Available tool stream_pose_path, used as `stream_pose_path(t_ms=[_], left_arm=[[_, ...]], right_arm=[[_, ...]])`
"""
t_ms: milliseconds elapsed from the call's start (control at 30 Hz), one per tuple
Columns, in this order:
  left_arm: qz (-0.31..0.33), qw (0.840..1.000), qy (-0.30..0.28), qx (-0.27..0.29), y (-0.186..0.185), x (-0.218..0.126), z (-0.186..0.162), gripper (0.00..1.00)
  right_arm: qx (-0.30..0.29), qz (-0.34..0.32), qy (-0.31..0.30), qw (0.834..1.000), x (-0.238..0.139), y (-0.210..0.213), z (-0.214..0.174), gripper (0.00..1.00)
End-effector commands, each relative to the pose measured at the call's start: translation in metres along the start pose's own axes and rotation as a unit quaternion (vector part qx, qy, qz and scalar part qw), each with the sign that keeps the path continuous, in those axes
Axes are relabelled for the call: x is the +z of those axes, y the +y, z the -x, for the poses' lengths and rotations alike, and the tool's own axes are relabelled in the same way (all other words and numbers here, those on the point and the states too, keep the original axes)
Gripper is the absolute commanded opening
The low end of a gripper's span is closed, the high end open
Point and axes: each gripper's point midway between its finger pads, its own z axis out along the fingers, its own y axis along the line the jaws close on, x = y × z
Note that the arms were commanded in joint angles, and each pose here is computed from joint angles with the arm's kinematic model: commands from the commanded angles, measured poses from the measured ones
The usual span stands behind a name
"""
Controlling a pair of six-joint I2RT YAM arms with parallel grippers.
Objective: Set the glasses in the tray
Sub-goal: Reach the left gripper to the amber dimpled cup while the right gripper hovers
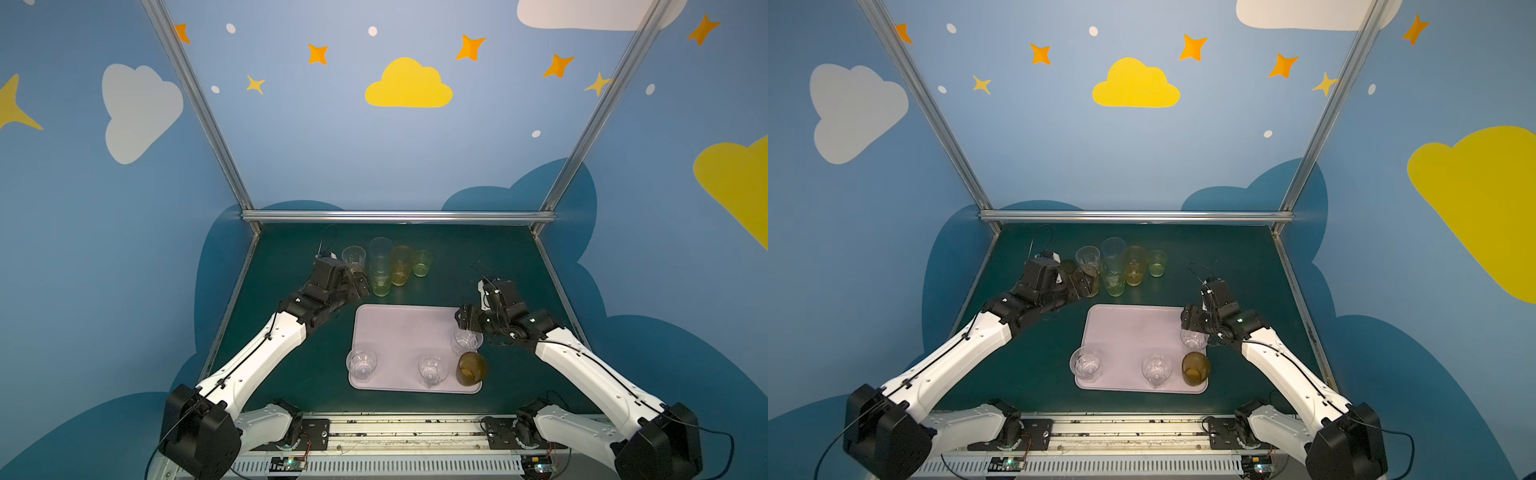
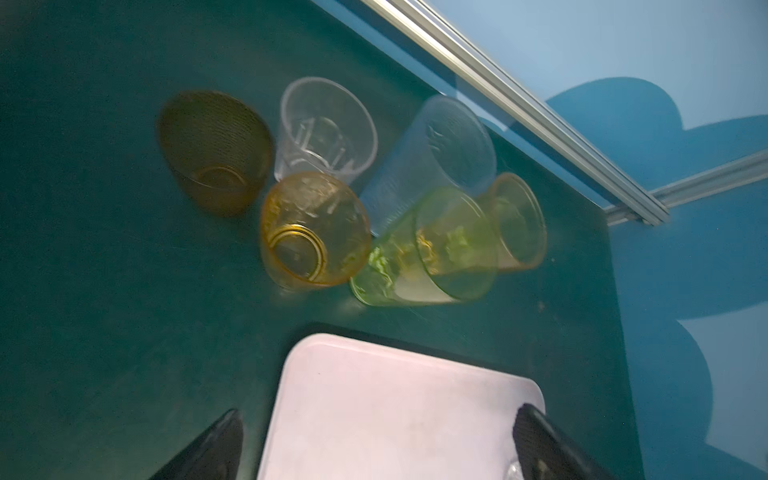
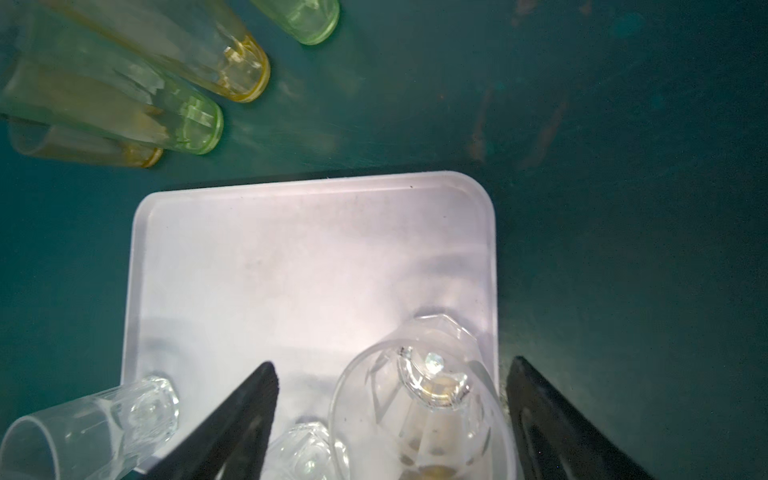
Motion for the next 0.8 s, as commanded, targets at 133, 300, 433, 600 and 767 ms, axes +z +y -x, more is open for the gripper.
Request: stream_pose_path(t_ms=[133,300,433,600,767], left_arm=[[0.08,0.996,-0.032,-0.03,0.046,0.002,0.048,1.0],[0.116,0.991,-0.033,-0.053,0.076,0.02,0.067,0.97],[0.144,0.986,-0.031,-0.085,0.102,0.038,0.074,0.91],[0.165,0.98,-0.025,-0.11,0.121,0.057,0.078,0.7],[0.166,0.98,0.0,-0.109,0.122,0.075,0.079,0.6]], right_arm=[[-0.018,0.133,-0.026,0.991,-0.017,0.047,0.013,0.86],[-0.023,0.174,-0.028,0.984,-0.027,0.058,0.009,0.86],[-0.031,0.18,-0.034,0.983,-0.033,0.058,0.009,0.86],[-0.055,0.181,-0.051,0.981,-0.042,0.058,0.011,0.86],[-0.055,0.177,-0.059,0.981,-0.04,0.052,0.008,0.86]])
